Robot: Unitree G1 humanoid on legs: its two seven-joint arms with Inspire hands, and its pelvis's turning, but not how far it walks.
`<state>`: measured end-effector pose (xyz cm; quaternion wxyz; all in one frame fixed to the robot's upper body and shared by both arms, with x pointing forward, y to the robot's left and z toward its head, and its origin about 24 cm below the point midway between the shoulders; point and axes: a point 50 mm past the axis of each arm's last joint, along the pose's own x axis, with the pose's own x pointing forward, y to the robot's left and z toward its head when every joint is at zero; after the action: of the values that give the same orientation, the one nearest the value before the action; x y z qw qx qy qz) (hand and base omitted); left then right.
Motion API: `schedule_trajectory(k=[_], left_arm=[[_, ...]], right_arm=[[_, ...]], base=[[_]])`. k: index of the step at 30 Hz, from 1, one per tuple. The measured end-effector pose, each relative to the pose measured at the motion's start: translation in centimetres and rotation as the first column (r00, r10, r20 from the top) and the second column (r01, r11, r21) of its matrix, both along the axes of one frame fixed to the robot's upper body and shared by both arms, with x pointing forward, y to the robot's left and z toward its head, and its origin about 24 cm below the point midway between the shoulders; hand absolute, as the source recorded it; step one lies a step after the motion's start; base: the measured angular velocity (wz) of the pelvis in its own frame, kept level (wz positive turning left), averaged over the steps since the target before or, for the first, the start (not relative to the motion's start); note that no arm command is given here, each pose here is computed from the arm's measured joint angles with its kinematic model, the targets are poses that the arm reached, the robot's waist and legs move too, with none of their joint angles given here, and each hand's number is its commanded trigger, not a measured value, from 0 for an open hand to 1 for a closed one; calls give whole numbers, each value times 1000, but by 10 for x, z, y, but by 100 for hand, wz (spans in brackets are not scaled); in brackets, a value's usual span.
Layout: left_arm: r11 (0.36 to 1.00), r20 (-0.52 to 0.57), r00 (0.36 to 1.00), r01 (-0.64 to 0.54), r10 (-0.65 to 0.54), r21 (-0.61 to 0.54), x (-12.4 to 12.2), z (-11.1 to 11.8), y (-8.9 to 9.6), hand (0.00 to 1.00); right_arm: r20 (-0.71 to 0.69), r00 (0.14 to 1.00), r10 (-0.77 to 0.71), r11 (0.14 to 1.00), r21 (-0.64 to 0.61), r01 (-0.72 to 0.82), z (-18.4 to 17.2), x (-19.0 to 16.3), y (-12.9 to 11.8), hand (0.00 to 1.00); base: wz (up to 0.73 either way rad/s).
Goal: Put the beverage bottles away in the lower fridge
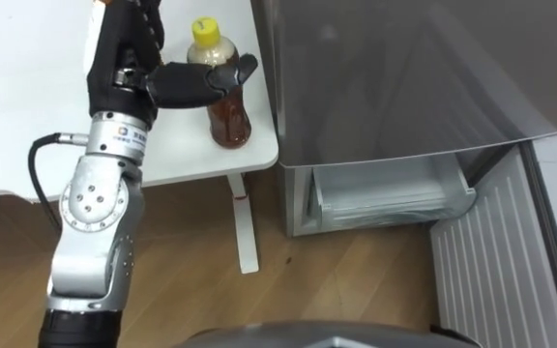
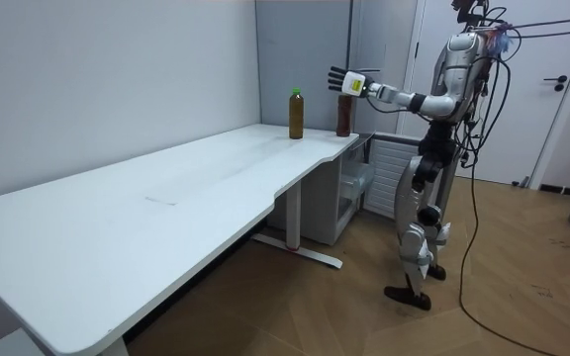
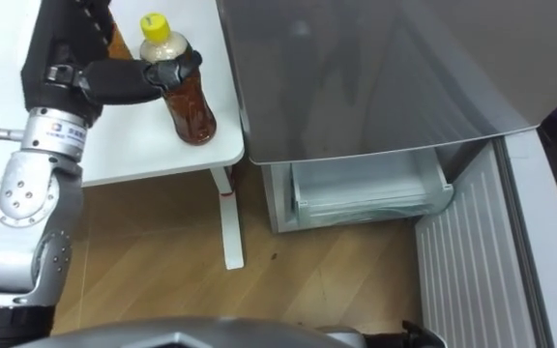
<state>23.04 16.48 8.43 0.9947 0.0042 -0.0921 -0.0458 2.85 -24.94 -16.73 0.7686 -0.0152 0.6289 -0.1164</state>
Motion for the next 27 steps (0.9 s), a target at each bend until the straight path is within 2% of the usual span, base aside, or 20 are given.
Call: schedule_trajectory(k=[15, 23, 27], left_arm=[[999, -31, 999, 43, -43, 4, -1, -7, -4, 0], [999, -40, 999, 36, -35, 10, -1, -9, 2, 0], [1000, -82, 996, 26, -25, 11, 0, -17, 4, 0]], right_arm=[[-7, 1000, -4, 1000, 1, 4, -1, 0, 2, 0], [-9, 1000, 8, 1000, 2, -8, -1, 2, 3, 0], [-10, 1000, 13, 1000, 2, -13, -1, 2, 3, 0]], base=[[0], [0], [0]])
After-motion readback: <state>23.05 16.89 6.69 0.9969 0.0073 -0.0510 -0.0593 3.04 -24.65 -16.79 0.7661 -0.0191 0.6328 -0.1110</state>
